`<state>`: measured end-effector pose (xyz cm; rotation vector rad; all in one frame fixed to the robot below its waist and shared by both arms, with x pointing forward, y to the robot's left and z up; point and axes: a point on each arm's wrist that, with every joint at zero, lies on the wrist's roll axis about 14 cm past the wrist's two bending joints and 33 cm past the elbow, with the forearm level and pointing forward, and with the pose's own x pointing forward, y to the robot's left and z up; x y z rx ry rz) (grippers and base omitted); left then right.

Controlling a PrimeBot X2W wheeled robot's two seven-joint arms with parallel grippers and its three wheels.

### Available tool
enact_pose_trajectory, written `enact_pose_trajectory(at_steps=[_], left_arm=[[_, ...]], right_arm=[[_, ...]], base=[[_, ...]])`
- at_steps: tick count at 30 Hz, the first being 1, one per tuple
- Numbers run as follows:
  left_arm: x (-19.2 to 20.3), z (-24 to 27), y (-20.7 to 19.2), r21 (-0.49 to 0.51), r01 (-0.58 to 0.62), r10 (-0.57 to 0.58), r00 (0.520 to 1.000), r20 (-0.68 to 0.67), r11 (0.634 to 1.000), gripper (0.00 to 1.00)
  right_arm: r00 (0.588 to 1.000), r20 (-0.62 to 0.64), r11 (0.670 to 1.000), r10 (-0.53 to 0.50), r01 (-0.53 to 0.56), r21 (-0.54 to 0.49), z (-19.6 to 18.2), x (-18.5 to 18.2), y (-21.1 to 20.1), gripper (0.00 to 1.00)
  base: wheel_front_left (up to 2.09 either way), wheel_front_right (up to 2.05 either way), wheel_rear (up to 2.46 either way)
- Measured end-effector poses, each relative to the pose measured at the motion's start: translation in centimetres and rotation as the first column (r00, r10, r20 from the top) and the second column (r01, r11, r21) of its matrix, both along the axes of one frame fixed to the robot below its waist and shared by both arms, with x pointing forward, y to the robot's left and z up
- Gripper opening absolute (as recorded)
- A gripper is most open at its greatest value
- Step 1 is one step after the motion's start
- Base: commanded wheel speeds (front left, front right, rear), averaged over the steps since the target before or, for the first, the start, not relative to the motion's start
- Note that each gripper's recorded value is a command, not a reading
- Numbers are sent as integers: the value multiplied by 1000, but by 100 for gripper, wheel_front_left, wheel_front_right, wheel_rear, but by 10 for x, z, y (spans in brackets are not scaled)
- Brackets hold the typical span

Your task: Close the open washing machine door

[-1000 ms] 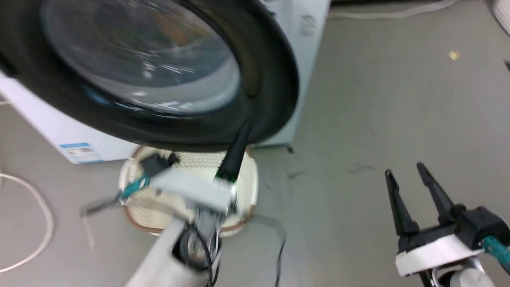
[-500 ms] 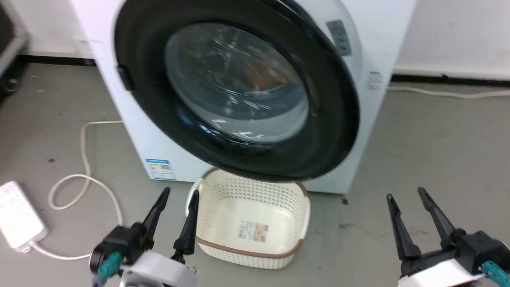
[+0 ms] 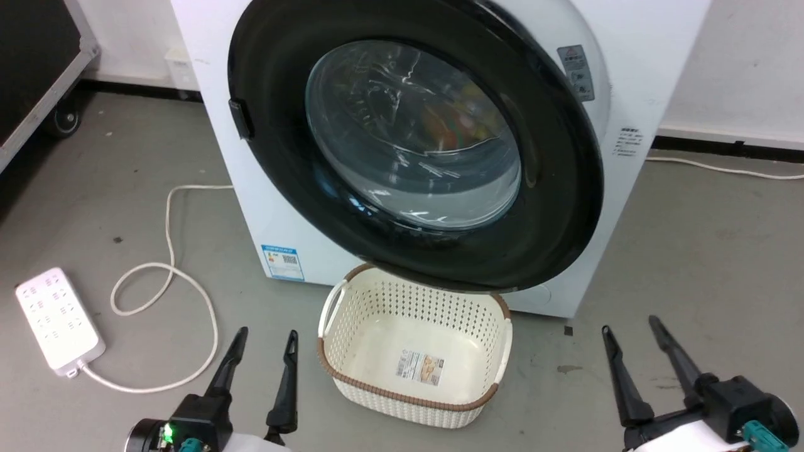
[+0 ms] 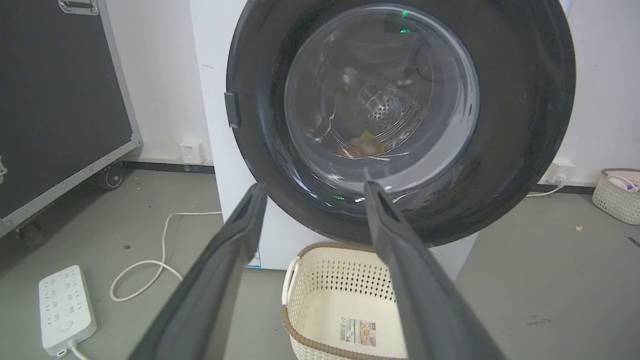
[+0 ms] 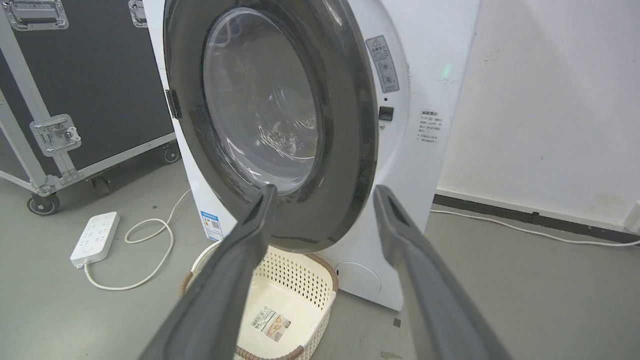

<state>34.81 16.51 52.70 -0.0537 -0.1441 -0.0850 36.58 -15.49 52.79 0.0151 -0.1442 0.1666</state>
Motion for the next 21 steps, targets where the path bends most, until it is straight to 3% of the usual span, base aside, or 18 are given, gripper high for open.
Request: enact_pose_trajectory(at_steps=[1,9,16,21], left_arm=[[0,-1,-1,2,4,-4,1000,-4,1000,100],[9,-8,-1,5,-7,7,1000,-26,1000,100],[27,-22,5,12,-36,37,997,-67,999,100],[37,-32,17,20,-87,88,991,-96,996,100]], right_arm=[[1000,-8,1000,4,-4,0,-2,1,2,0],[995,-25,994,96,-97,-49,-9,23,19,0],[970,-15,961,241,-241,-136,-4,80,34,0],[960,-36,953,279,-281,-115,-7,125,34,0]], base=[[0,0,0],[0,0,0],[0,0,0],[0,0,0]])
